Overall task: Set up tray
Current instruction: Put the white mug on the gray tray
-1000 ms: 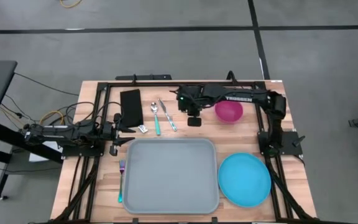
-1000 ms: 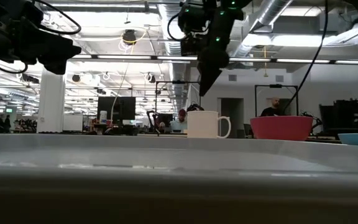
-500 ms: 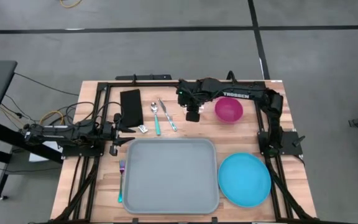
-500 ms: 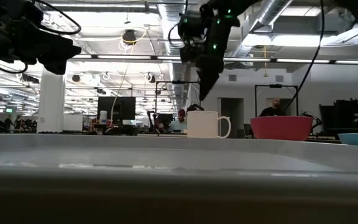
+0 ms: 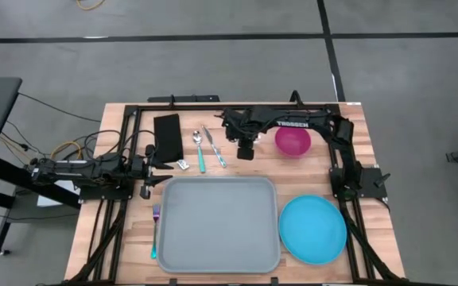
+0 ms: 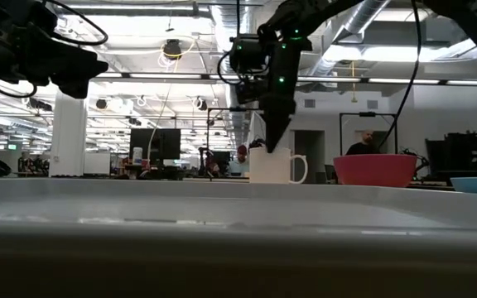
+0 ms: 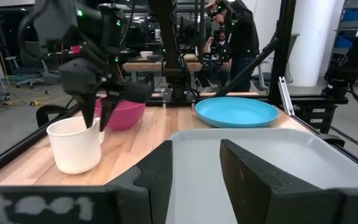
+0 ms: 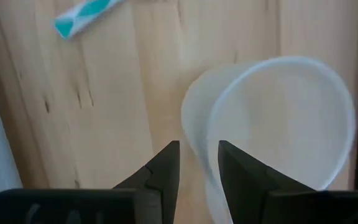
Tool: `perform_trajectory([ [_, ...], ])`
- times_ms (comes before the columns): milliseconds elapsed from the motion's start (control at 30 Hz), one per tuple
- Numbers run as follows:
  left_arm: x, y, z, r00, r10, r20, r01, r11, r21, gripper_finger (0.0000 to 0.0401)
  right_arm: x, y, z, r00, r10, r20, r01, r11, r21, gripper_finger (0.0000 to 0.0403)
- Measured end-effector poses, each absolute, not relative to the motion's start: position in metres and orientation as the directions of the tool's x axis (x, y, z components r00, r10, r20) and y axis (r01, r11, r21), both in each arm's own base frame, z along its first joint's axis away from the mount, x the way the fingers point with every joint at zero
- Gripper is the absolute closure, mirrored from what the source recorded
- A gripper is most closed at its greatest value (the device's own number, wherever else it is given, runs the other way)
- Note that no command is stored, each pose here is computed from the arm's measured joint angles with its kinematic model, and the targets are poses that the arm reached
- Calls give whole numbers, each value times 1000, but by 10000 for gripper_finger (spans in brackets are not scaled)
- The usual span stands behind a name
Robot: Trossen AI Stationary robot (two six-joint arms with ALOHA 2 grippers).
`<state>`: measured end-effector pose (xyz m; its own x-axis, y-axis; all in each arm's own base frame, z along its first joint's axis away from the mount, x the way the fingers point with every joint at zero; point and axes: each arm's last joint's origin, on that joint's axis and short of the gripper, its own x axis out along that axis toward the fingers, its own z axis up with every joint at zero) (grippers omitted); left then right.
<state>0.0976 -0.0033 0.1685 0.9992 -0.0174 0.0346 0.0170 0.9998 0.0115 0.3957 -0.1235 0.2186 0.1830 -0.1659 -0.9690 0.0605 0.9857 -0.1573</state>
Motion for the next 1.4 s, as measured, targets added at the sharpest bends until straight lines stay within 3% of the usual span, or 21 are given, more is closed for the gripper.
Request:
perform_trajectory([
  [267, 98, -3, 168, 999, -17, 35, 16, 1000, 20, 279, 395, -123, 218, 170, -159, -972, 59, 987, -151, 393],
  [533, 98, -3, 169, 999, -17, 35, 15, 999, 42, 279, 393, -123, 221, 178, -161, -971, 110, 984, -143, 398],
  [800, 98, -3, 169, 999, -16, 35, 15, 999, 49, 279, 373, -111, 264, 229, -140, -963, 214, 973, -91, 400],
  [1100, 98, -3, 169, 999, -16, 34, 14, 999, 49, 279, 349, -34, 312, 292, 43, -955, 218, 970, 110, 402],
  [1400, 98, -3, 169, 999, -16, 35, 14, 999, 49, 279, 348, 61, 301, 215, 64, -974, 114, 989, 91, 402],
])
